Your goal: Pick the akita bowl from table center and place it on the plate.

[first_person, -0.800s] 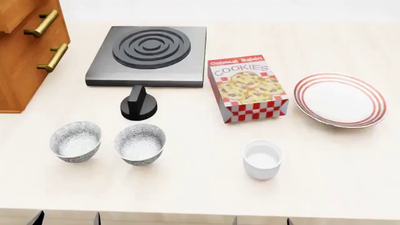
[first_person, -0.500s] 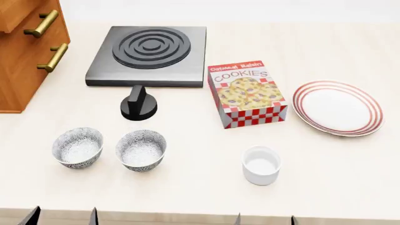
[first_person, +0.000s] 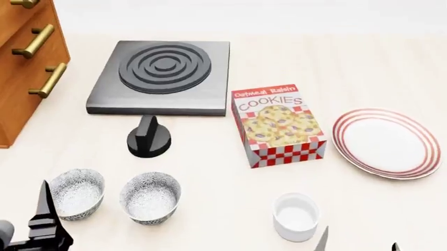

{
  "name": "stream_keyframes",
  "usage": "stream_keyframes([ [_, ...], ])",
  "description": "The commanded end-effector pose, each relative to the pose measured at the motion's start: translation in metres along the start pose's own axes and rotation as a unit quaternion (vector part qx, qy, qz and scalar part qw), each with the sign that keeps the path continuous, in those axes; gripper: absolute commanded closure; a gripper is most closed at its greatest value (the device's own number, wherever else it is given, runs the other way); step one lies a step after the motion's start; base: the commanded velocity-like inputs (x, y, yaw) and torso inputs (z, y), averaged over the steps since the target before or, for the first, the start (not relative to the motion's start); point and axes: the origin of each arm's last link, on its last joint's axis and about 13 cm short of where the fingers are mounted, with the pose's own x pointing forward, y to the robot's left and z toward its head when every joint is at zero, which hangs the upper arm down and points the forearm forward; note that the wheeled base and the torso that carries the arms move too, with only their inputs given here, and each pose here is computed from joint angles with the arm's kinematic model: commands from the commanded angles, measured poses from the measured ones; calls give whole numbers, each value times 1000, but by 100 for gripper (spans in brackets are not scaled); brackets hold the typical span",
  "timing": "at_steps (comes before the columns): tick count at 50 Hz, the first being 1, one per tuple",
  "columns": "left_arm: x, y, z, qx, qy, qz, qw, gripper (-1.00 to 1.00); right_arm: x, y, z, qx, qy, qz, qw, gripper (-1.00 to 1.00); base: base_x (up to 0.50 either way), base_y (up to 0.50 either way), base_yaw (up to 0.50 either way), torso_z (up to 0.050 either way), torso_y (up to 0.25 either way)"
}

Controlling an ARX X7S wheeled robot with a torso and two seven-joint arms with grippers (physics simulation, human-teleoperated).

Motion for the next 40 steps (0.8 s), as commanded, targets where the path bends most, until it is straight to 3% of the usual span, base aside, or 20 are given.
stream_keyframes([
  [1, 0, 7, 8, -3, -12, 16, 1000, -100, -6, -7, 6, 7, -19, -31, 999, -100, 0, 0, 0, 0, 0],
  [7, 3, 15, 11, -10, -16, 35, 999, -100, -5, -8, 6, 6, -16, -42, 999, -100, 241, 0, 0, 0, 0],
  [22, 6, 15, 11, -12, -17, 39, 999, -100, -3, -8, 7, 5, -9, -43, 999, -100, 488, 0, 0, 0, 0],
  [40, 7, 16, 12, -14, -17, 42, 999, -100, -2, -8, 8, 9, -12, -41, 999, -100, 7, 0, 0, 0, 0],
])
